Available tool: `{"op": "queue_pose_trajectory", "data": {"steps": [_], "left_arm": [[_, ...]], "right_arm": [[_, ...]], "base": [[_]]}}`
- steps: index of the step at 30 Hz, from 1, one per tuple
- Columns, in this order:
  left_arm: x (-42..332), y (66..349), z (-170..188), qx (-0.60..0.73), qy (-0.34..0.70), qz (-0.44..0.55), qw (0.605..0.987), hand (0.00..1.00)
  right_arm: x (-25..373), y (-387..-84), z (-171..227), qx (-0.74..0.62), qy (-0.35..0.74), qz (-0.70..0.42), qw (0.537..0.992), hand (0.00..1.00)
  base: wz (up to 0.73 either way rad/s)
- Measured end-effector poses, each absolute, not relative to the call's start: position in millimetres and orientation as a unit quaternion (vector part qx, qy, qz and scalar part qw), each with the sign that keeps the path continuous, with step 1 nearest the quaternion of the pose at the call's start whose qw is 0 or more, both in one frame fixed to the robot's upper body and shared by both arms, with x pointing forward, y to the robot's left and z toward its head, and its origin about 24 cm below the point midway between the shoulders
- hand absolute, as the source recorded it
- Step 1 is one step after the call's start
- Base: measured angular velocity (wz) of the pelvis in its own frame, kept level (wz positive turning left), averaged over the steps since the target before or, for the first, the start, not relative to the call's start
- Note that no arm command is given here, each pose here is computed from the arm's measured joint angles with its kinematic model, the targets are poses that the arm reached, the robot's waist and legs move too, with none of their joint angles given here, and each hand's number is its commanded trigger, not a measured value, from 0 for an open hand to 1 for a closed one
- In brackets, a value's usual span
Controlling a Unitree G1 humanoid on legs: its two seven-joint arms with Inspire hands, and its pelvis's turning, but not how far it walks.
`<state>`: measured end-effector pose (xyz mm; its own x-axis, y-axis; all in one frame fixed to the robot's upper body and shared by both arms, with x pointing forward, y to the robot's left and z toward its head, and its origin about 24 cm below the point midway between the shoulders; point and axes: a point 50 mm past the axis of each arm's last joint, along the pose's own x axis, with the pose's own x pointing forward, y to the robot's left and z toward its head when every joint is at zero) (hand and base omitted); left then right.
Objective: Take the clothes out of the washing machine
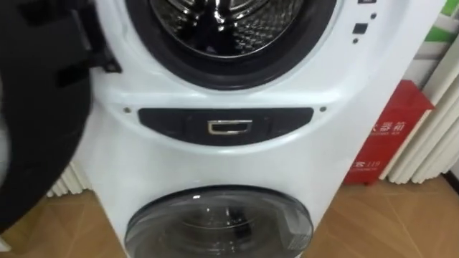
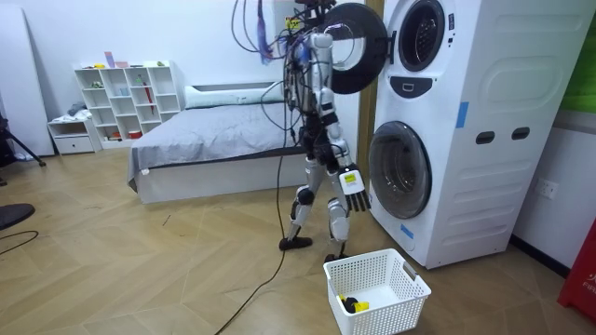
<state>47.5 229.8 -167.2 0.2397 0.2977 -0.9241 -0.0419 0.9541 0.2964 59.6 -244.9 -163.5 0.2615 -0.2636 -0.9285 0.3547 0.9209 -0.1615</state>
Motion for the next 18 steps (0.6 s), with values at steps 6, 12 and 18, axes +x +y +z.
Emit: {"op": "queue_pose_trajectory", "data": {"steps": [6, 12, 18], "left_arm": [[34, 239, -166, 0.099, 0.615, 0.132, 0.771, 0.0], [20, 238, -168, 0.049, 0.622, 0.176, 0.762, 0.0], [16, 239, -168, 0.004, 0.619, 0.214, 0.756, 0.0]], "right_arm": [[50, -242, -166, 0.045, 0.587, -0.193, 0.785, 0.0], [46, -233, -169, 0.047, 0.6, -0.154, 0.783, 0.0], [47, -232, -169, 0.04, 0.603, -0.139, 0.785, 0.0]], "base": [[0.18], [-0.27], [0.0]]}}
